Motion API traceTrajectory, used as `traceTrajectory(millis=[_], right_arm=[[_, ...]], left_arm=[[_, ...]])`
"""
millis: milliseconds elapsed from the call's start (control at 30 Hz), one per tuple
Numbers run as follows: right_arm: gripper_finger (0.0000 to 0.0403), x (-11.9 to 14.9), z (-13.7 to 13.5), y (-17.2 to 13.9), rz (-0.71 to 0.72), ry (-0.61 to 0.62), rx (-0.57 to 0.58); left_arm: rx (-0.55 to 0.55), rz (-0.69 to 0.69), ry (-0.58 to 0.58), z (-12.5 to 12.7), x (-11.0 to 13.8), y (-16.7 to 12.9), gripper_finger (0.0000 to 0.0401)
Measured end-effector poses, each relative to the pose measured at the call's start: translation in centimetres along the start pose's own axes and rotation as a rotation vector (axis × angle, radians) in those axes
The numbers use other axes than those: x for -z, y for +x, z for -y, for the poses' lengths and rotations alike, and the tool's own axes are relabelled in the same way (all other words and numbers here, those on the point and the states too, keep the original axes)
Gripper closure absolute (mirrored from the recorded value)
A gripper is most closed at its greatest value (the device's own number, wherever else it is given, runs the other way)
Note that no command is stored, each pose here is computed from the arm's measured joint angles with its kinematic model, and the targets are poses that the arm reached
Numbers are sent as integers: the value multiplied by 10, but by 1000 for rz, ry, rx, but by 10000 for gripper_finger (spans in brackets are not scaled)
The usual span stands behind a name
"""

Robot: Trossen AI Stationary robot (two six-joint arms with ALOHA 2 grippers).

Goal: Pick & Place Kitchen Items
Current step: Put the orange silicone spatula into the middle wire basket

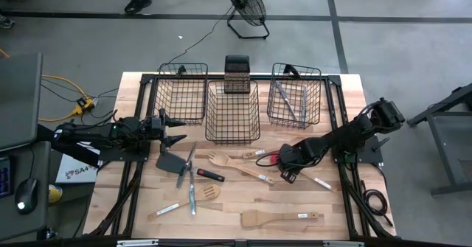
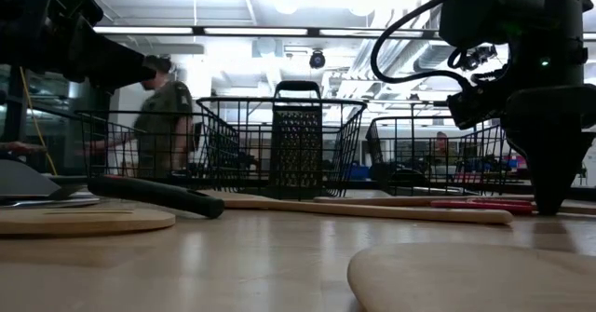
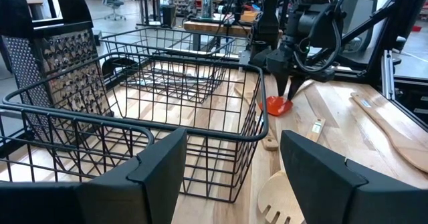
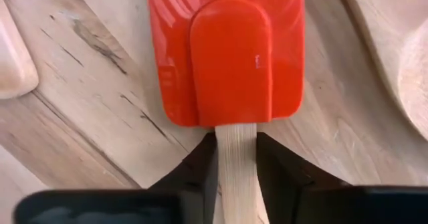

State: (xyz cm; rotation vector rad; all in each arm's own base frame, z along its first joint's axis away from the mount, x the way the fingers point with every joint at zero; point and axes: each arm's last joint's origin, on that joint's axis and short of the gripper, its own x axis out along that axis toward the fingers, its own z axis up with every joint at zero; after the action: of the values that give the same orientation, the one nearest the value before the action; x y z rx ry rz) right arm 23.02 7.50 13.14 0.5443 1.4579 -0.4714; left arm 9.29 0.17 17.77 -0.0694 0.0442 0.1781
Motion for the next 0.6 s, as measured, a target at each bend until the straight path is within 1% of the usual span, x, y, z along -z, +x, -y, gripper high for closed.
traceTrajectory(millis=[67, 167, 233, 300, 500, 600], right_arm=[[338, 1, 1, -2, -6, -3, -2], [338, 3, 1, -6, -12, -21, -21], [338, 8, 2, -9, -40, -35, -33], [338, 12, 2, -17, -35, -51, -62], [338, 23, 2, -49, 57, -118, -186], [338, 26, 2, -64, 133, -147, -251]], left_arm=[[0, 0, 0, 0, 0, 0, 164], [0, 0, 0, 0, 0, 0, 164], [0, 0, 0, 0, 0, 0, 164], [0, -1, 0, 0, 0, 0, 164], [0, 0, 0, 0, 0, 0, 164], [0, 0, 0, 0, 0, 0, 164]])
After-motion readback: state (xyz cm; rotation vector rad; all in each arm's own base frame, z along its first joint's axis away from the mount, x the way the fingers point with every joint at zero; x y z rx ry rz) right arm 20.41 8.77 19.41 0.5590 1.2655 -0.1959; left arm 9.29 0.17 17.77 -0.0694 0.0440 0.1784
